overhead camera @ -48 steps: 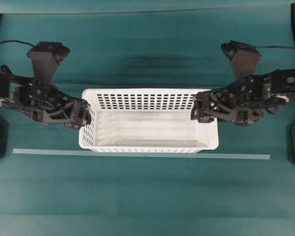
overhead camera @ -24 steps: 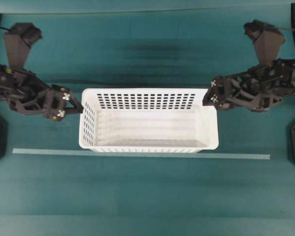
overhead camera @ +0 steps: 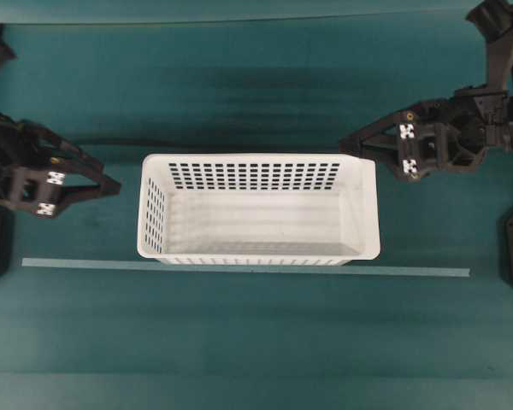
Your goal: Lift the white basket with both hands.
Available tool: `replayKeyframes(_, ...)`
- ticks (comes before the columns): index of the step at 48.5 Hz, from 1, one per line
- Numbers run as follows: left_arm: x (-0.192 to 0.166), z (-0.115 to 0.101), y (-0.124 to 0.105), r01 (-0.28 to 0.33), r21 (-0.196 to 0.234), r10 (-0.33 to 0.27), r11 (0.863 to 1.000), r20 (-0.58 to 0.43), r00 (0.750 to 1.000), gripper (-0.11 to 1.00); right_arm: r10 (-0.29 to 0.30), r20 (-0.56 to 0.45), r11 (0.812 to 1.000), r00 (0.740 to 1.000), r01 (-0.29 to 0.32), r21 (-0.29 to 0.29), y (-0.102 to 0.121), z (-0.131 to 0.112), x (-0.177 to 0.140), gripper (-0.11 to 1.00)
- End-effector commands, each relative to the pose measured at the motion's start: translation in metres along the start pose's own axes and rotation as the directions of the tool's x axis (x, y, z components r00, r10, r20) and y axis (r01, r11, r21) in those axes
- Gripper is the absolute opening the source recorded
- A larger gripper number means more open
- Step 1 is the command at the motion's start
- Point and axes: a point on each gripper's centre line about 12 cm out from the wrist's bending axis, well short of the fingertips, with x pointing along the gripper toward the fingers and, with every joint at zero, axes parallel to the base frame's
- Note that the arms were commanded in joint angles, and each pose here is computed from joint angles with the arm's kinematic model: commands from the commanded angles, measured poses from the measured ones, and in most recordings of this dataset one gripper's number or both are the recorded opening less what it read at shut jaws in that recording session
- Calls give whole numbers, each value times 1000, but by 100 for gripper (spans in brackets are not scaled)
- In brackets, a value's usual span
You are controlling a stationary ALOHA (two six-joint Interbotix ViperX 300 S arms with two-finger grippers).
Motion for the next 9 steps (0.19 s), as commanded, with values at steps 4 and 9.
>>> replayKeyframes(4,-19,12,-15,114,99,-124,989,104,987,87,87,36,984,996,-80,-156,14,-1,-4,95)
replayKeyframes(9,-36,18,-22,170,194,-204,966,174,963,87,124,42,958,991,-108,-267,19,-4,-10,93)
